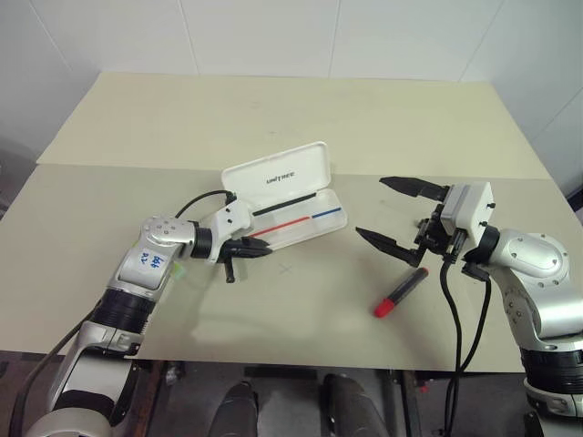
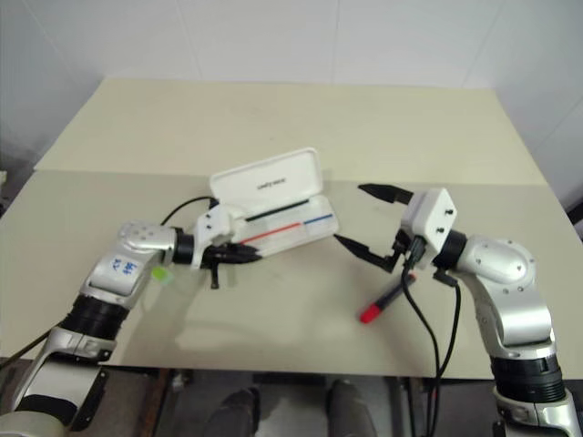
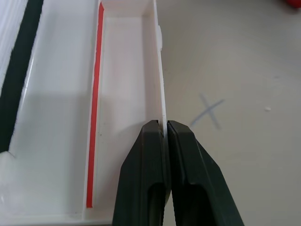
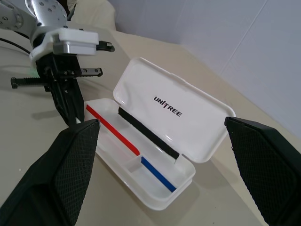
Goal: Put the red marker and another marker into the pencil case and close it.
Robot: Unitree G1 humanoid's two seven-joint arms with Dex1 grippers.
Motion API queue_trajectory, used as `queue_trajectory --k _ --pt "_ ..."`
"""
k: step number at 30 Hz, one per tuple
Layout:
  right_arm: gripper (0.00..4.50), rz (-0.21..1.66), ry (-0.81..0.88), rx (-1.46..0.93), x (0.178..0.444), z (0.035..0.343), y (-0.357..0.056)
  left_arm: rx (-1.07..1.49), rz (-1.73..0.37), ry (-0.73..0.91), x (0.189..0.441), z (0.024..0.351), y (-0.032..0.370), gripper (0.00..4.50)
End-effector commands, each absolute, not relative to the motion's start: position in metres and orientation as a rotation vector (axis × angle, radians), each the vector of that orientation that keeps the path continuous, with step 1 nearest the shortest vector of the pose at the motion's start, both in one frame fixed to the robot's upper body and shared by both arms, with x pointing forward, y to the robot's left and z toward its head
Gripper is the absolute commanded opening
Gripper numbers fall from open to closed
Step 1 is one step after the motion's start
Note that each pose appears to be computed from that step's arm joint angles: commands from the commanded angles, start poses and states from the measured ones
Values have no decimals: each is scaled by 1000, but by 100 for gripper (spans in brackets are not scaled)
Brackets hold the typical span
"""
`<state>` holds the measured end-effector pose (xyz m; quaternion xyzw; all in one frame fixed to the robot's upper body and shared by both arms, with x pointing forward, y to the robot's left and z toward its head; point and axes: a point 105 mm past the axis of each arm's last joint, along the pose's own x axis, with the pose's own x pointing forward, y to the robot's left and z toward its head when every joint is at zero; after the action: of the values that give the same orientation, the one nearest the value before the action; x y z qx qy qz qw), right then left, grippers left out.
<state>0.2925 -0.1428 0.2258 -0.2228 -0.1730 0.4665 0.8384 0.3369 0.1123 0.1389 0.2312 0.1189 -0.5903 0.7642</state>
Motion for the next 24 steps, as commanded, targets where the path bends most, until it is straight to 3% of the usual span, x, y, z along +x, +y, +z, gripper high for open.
queue_trajectory --k 1,10,24 --pt "450 995 -406 -494 289 237 -143 538 -1373 200 322 156 103 3" --pt "450 1004 -396 -486 288 234 -143 639 -1498 232 288 144 111 3" --pt "450 1002 -399 -481 286 235 -142 692 -1522 259 284 122 119 3"
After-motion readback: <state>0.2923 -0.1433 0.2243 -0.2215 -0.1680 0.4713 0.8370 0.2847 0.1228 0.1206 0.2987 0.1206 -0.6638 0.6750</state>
